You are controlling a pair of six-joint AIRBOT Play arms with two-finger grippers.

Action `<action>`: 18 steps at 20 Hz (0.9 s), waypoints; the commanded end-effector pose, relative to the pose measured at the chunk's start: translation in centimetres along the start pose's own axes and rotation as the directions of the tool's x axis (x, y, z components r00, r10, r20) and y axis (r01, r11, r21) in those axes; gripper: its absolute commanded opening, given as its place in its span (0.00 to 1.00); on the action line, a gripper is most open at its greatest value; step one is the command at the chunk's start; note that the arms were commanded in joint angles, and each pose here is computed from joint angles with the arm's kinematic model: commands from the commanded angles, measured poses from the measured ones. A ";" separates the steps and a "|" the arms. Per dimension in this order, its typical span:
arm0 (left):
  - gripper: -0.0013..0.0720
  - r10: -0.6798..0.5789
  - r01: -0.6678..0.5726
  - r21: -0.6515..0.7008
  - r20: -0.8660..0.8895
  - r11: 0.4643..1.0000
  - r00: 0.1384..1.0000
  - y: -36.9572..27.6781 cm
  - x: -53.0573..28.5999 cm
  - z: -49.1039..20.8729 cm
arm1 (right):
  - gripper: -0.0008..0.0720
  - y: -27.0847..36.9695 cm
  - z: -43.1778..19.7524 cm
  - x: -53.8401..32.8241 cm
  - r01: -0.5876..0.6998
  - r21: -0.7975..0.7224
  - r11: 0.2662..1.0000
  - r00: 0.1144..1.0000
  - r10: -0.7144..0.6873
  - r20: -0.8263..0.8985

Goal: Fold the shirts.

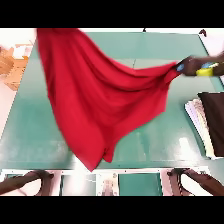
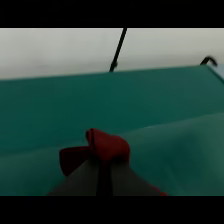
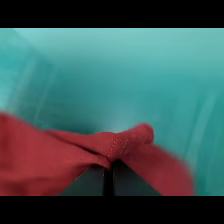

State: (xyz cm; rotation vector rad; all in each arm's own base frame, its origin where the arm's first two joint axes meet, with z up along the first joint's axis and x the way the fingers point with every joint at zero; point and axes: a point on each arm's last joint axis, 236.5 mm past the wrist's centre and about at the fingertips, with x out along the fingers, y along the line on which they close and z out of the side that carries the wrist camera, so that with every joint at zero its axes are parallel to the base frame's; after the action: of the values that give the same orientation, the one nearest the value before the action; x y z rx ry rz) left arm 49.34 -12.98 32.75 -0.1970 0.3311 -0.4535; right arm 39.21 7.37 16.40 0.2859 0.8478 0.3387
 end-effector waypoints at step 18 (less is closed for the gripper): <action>0.58 -0.219 -0.380 -0.450 -0.828 0.809 0.516 9.7 -5.5 -32.0 | 0.51 -19.6 -6.4 12.2 0.101 0.438 0.893 0.949 0.045 -0.311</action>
State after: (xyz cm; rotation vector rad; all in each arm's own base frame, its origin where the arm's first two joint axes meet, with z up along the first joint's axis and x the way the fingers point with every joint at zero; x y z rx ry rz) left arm 44.74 -6.56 5.27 -0.5205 1.3173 -0.3629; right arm 47.22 -4.00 -2.95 0.6437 1.1840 0.1288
